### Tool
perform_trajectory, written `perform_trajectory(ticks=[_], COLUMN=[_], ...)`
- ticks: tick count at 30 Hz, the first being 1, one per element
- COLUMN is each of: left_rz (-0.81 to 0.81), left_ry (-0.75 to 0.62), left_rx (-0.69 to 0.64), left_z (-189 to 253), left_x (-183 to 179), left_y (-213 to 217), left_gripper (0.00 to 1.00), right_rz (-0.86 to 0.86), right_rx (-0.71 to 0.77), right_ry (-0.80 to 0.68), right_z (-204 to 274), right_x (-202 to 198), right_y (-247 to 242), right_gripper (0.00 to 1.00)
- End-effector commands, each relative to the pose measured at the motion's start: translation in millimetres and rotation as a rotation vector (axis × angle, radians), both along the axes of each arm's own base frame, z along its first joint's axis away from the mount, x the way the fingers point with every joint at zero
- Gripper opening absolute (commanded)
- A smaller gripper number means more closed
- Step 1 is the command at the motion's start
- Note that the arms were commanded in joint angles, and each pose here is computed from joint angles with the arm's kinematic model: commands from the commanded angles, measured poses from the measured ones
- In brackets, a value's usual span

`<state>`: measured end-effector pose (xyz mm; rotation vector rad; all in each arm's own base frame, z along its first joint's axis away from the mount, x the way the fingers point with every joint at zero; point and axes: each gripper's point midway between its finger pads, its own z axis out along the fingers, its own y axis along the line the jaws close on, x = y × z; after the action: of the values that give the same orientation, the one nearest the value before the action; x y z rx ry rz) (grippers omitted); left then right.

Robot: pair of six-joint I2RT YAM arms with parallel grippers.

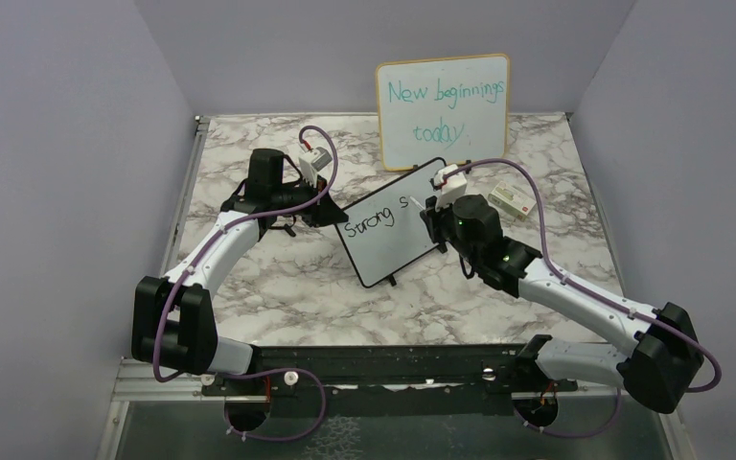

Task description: Write a sentence on the whiteboard

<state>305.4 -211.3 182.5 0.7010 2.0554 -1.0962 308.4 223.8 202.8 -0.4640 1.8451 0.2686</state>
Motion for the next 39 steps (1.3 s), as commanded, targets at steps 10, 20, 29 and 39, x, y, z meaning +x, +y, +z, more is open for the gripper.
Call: perform_trajectory(ticks=[10, 20, 29, 39], left_rz=[0.055, 0.058, 0.054, 0.055], left_ry=[0.119, 0.117, 0.118, 0.121], left_rx=[0.186, 0.188, 0.185, 0.186], left_z=[-62, -62, -62, -63], left_x=[-9, -9, -8, -8], left_y=[18, 18, 17, 17], left_gripper=[0.0, 0.0, 0.0, 0.0], right_rz=[0.024, 0.017, 0.031, 0.042], right_rx=[0.026, -0.014, -0.049, -0.07], right_ry=[-0.029, 0.026, 0.094, 0.139], right_z=[10, -5, -21, -31], right_x=[7, 3, -7, -15], right_y=[12, 8, 4, 1], right_gripper=[0.01, 0.01, 0.0, 0.0])
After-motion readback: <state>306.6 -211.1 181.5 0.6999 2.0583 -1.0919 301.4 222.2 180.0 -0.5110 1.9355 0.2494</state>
